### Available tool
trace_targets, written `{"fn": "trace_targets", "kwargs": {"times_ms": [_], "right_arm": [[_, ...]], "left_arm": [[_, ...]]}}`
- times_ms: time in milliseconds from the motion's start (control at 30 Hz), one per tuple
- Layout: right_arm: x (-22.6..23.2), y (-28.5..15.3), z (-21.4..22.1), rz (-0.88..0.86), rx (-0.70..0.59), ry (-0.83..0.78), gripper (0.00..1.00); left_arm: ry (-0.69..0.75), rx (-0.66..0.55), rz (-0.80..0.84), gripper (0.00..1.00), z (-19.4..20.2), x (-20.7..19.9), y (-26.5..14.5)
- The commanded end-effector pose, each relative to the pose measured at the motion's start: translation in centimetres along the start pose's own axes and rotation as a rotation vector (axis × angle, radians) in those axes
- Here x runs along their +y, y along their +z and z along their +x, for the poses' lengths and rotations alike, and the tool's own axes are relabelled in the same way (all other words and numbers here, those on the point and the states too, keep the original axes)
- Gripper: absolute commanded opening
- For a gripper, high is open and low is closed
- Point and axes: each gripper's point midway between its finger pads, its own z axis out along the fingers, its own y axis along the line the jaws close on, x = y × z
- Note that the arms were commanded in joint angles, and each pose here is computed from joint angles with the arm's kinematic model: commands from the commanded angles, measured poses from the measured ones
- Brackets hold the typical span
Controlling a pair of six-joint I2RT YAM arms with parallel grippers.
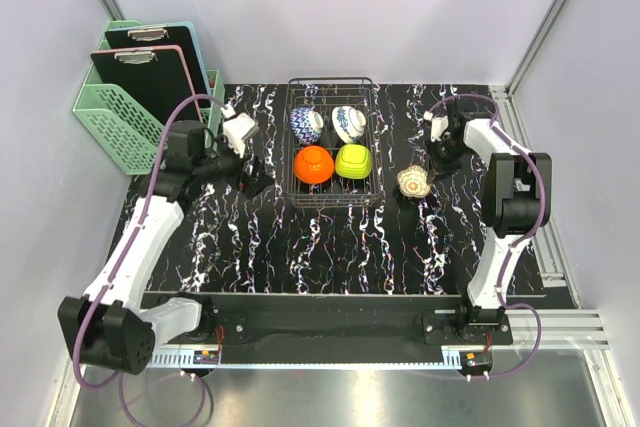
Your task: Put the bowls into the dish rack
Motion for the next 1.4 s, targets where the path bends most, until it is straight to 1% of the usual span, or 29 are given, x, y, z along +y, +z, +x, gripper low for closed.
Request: {"fn": "trace_targets", "kwargs": {"times_ms": [0,200,233,267,333,367,433,567,733,900,1033,1233,1300,1333,1367], "right_arm": [[1.5,-7.6,-4.3,0.024,-0.211,-0.043,0.00],[3.6,-16.5,-6.8,0.079,-0.396,-0.112,0.00],[5.0,-17.2,-7.0,0.082,-0.411,-0.157,0.00],[5.6,-18.9,-7.2,0.111,-0.446,-0.183,0.00],[8.1,-20.3,-7.5,0.135,-0.481,-0.254,0.00],[9.2,-20.7,-7.7,0.140,-0.492,-0.279,0.00],[12.0,-20.7,-7.9,0.144,-0.498,-0.340,0.00],[15.0,-20.6,-9.1,0.147,-0.509,-0.397,0.00],[16.1,-19.0,-10.4,0.187,-0.482,-0.452,0.00],[19.0,-19.2,-10.9,0.168,-0.494,-0.518,0.00],[20.3,-19.0,-10.8,0.147,-0.489,-0.540,0.00],[21.4,-19.7,-10.3,0.112,-0.504,-0.546,0.00],[21.7,-19.8,-10.1,0.104,-0.503,-0.548,0.00],[21.8,-20.1,-10.1,0.100,-0.509,-0.550,0.00],[22.0,-20.2,-9.9,0.095,-0.511,-0.553,0.00]], "left_arm": [[0.020,-0.021,0.031,0.99,-2.2,-0.1,1.5],[-0.040,-0.013,0.120,0.99,-4.4,-1.5,4.6],[-0.029,-0.031,0.133,0.99,-5.7,-1.9,4.9],[-0.052,-0.017,0.141,0.99,-5.6,-1.9,5.6],[-0.050,-0.039,0.166,0.99,-7.3,-2.5,6.1],[-0.073,-0.029,0.182,0.99,-7.4,-2.7,6.8],[-0.084,-0.044,0.209,0.99,-8.9,-3.6,7.3],[-0.123,-0.045,0.272,0.99,-10.3,-4.9,8.5],[-0.151,-0.062,0.331,0.99,-12.5,-6.6,9.3],[-0.149,-0.052,0.343,0.99,-13.0,-7.9,10.6],[-0.143,-0.024,0.342,0.99,-12.4,-8.6,12.4],[-0.131,-0.008,0.285,0.99,-12.0,-7.7,14.1],[-0.132,-0.005,0.273,0.95,-11.9,-7.4,14.3],[-0.131,-0.005,0.271,0.88,-11.9,-7.4,14.4],[-0.133,-0.004,0.265,0.86,-11.9,-7.3,14.4]]}}
